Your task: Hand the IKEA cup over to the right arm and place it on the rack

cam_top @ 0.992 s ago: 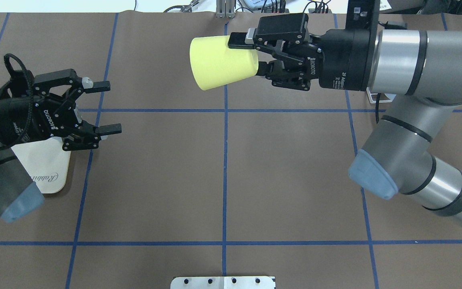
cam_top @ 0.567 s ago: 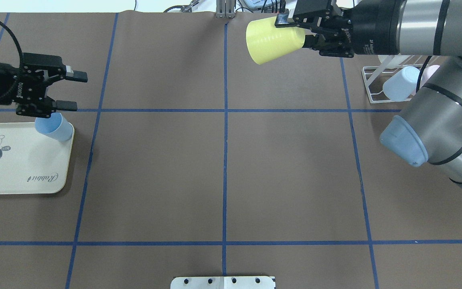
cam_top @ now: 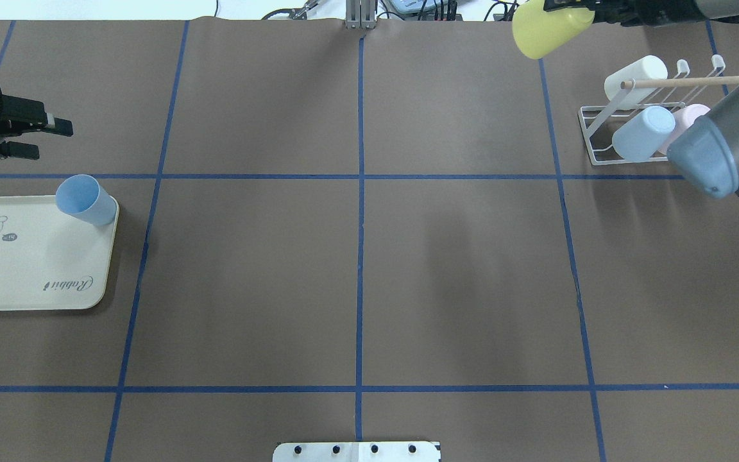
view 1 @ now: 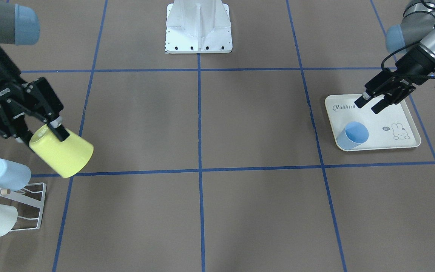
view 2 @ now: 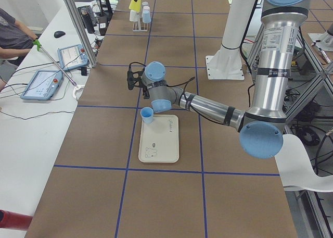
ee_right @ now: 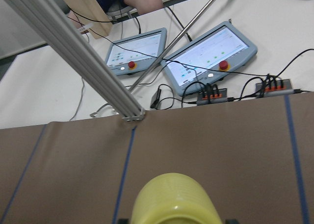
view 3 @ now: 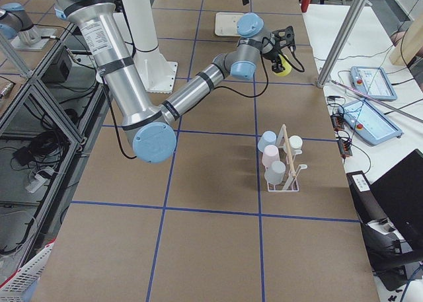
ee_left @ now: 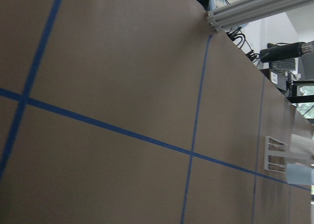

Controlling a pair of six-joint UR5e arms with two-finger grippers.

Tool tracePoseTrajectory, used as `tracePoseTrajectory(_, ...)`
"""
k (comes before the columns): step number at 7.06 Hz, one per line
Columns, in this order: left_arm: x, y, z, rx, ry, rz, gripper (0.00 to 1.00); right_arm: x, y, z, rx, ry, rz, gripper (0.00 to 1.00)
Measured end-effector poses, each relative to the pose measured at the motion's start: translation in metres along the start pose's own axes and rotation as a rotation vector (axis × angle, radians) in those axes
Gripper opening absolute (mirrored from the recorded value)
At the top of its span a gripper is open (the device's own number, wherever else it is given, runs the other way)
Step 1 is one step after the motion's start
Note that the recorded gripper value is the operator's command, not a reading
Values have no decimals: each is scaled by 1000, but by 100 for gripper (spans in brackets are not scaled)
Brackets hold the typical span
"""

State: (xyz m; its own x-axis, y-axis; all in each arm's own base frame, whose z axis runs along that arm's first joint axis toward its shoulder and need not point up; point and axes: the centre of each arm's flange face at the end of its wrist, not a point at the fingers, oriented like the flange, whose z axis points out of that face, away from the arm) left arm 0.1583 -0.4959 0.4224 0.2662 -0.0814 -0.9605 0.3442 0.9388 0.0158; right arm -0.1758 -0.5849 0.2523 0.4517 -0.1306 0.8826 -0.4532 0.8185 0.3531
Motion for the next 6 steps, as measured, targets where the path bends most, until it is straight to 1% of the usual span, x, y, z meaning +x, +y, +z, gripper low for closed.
tracePoseTrajectory(1,-11,-9,3,31,-77,27,100,38,-17,8,-30,77,-93,27)
tracePoseTrajectory(2,-21,-16,5,47,-145,53,100,76,-33,14,-65,134,-166,26)
tracePoseTrajectory(3,-28,-20,7,57,-199,75,100,117,-48,19,-106,177,-230,26)
tracePoseTrajectory(4,-33,-22,8,63,-234,86,100,157,-61,22,-149,206,-283,26)
tracePoseTrajectory(5,-35,-22,8,64,-249,90,100,189,-71,25,-186,231,-312,26)
tracePoseTrajectory(6,-36,-22,8,64,-254,91,100,211,-76,29,-217,251,-324,26)
